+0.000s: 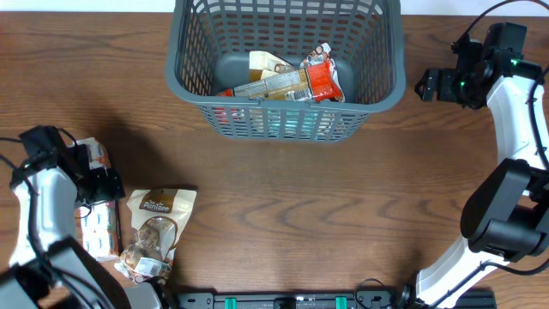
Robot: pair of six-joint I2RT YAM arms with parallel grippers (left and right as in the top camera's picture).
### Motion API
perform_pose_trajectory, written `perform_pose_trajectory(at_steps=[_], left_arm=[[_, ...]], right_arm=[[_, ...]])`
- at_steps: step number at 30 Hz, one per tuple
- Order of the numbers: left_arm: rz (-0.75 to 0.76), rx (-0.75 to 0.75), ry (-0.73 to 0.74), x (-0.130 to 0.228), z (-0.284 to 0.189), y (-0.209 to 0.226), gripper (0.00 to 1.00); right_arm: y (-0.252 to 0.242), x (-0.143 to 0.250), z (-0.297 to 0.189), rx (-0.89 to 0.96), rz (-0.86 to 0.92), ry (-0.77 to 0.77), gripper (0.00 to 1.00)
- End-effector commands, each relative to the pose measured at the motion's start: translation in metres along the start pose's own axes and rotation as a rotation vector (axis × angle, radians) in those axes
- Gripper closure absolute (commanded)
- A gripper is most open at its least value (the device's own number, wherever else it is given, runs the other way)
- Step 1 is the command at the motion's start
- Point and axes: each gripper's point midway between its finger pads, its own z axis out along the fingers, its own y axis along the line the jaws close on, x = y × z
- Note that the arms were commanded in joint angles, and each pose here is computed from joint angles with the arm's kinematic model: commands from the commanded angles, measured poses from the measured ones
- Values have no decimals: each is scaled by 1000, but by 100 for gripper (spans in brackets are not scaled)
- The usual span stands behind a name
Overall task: Pack container
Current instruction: 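Move the left gripper to the white tissue box and grasp it, then lift the tissue box over the basket and lower it inside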
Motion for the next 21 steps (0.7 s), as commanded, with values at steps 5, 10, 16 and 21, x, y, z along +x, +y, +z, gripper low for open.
perform_pose_trajectory(at_steps=[5, 10, 16, 21], left_arm=[[46, 23, 89, 5, 36, -3, 1], [34, 67, 118, 11, 42, -11, 10], [-3, 174, 69, 2, 34, -29, 71], [-52, 221, 22, -9, 13, -36, 94]], right_arm=[[5, 3, 3, -11, -36, 14, 1], [5, 3, 3, -10, -40, 14, 1], [5, 3, 3, -10, -39, 14, 2], [5, 3, 3, -11, -39, 14, 1]])
